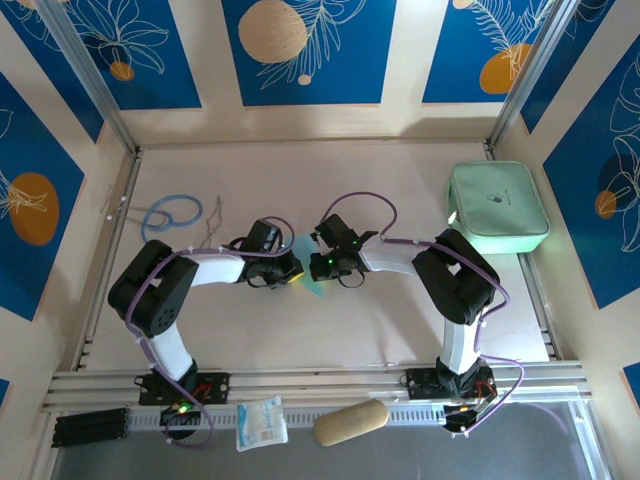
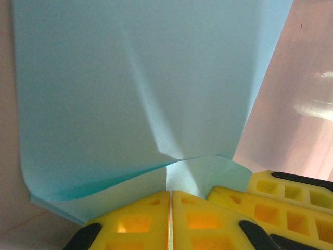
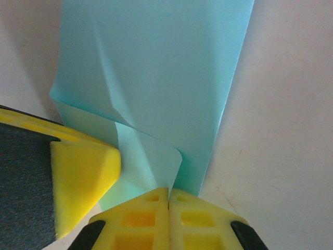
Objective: Fold a paper plane with a square sheet of paper (pick it up from the middle)
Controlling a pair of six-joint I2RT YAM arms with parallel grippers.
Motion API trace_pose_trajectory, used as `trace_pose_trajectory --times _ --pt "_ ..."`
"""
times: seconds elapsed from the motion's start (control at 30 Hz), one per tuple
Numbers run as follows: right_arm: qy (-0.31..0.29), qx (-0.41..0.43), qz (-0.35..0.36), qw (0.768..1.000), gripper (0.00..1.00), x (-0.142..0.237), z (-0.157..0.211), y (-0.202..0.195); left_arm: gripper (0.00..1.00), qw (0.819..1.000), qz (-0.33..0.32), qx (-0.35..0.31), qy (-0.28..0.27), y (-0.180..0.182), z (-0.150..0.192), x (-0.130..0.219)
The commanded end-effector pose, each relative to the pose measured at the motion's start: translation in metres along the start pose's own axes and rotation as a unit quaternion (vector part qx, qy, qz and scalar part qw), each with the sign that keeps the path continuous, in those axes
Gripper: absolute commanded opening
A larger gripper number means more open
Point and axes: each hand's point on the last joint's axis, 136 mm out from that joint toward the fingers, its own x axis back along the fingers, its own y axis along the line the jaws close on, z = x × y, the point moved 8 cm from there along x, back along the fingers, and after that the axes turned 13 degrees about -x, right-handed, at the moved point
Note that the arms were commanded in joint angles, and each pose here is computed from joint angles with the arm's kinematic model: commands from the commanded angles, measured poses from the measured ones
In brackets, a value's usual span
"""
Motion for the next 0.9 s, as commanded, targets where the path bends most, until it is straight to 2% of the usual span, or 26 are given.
trace_pose_trajectory --times 0.0,0.1,0.3,0.4,0.5,0.6,0.73,0.87 --pt "0.028 -0.020 0.014 0.999 0.01 -0.005 0.005 -0.006 0.10 0.999 -0.028 0.010 0.013 0.013 0.008 -0.007" --pt "0.022 -0.020 -0.008 1.000 0.08 0.007 0.000 0.003 0.10 0.999 -0.037 0.015 0.016 0.016 0.010 -0.008" --pt "0.007 -0.032 -0.050 0.998 0.29 0.044 -0.012 0.021 0.09 0.998 -0.049 0.019 0.022 0.021 0.013 -0.008" --pt "0.008 -0.031 -0.069 0.997 0.34 0.056 -0.009 0.023 0.09 0.998 -0.050 0.021 0.023 0.022 0.014 -0.009" --pt "0.025 -0.022 -0.097 0.995 0.32 0.059 -0.001 0.022 0.08 0.998 -0.050 0.022 0.023 0.022 0.014 -0.009" --pt "0.053 -0.008 -0.119 0.991 0.25 0.054 0.005 0.023 0.08 0.998 -0.051 0.024 0.023 0.023 0.014 -0.009" --pt "0.079 -0.005 -0.122 0.989 0.16 0.043 0.009 0.022 0.08 0.998 -0.052 0.025 0.022 0.023 0.014 -0.009" --pt "0.094 0.004 -0.108 0.990 0.13 0.032 0.014 0.020 0.08 0.998 -0.053 0.029 0.022 0.024 0.015 -0.009"
